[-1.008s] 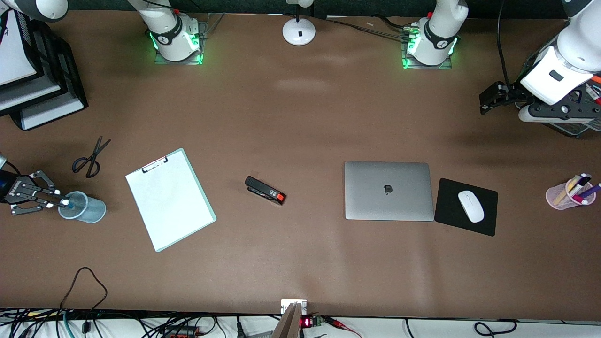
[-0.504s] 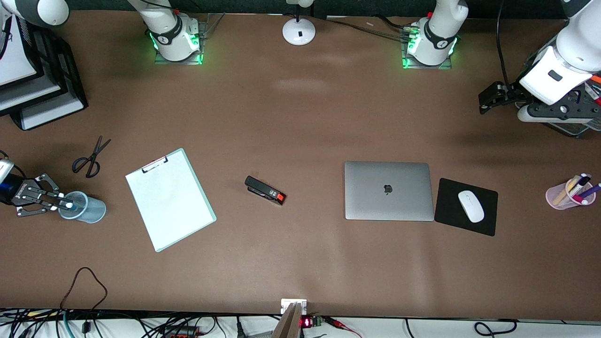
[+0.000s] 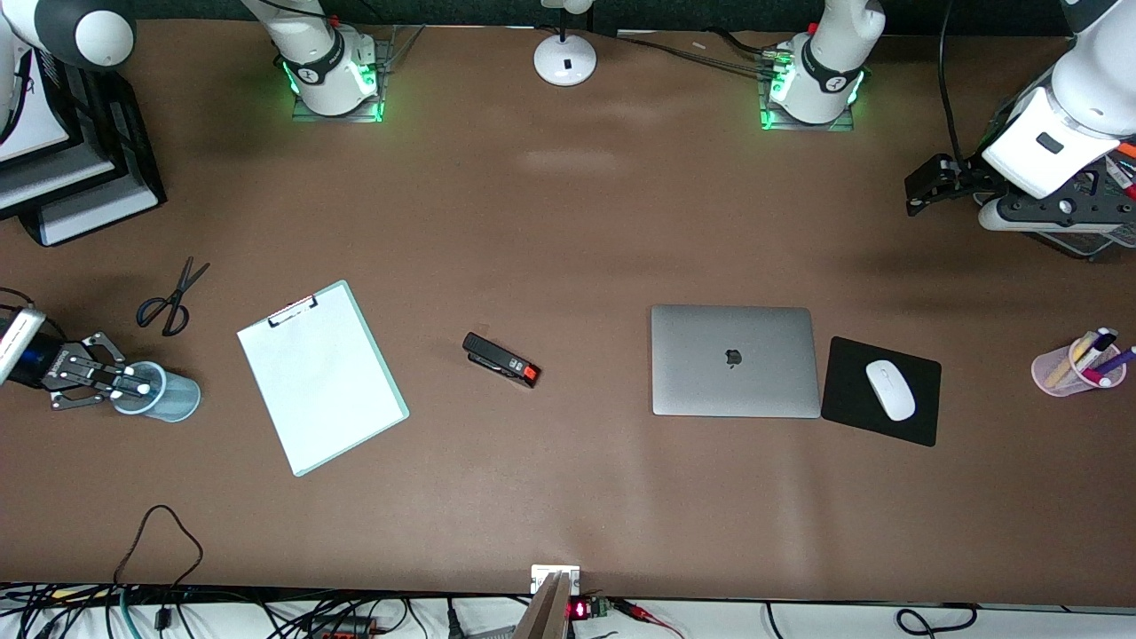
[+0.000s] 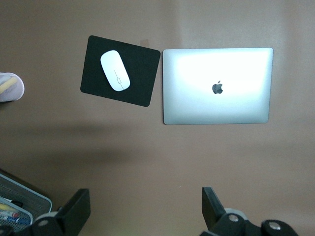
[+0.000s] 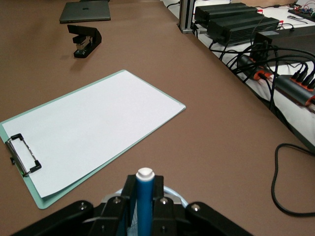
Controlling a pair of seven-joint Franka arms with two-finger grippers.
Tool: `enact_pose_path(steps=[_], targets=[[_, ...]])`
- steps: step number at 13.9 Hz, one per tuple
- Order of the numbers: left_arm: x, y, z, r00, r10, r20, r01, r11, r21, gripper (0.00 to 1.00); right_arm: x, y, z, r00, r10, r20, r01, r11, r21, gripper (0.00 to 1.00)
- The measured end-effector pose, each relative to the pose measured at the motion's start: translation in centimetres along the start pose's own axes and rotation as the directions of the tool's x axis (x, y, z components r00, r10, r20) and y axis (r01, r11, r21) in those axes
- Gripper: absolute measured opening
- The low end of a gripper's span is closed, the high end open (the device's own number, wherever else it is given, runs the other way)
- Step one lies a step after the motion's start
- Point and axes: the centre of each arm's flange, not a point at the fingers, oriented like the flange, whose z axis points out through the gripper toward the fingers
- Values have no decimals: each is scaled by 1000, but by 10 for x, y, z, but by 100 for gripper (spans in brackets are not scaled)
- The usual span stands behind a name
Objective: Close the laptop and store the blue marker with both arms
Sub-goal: 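Open the right gripper to release the marker into the pen cup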
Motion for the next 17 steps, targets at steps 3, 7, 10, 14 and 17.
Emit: enact_pose_path(steps=[3,7,10,14,17], targets=[[0,0,0,1000,0,0,0,1000,0,100,-3,1,0,1000,2,1,-2,1000,-13,18],[0,0,0,1000,1,0,-1,1000,0,100,-1,4,-5,1000,-3,6,3,1000,-26,33],[0,0,0,1000,1,0,-1,1000,0,100,13,9,-16,1000,10,-4,-10,1000,-23,62],[0,1,0,1000,1,0,-1,1000,0,100,34,8,-41,999,45,-1,-45,999,-9,100],[0,1,0,1000,1,0,-1,1000,0,100,77,6,-68,997,74,27,-75,997,38,100]])
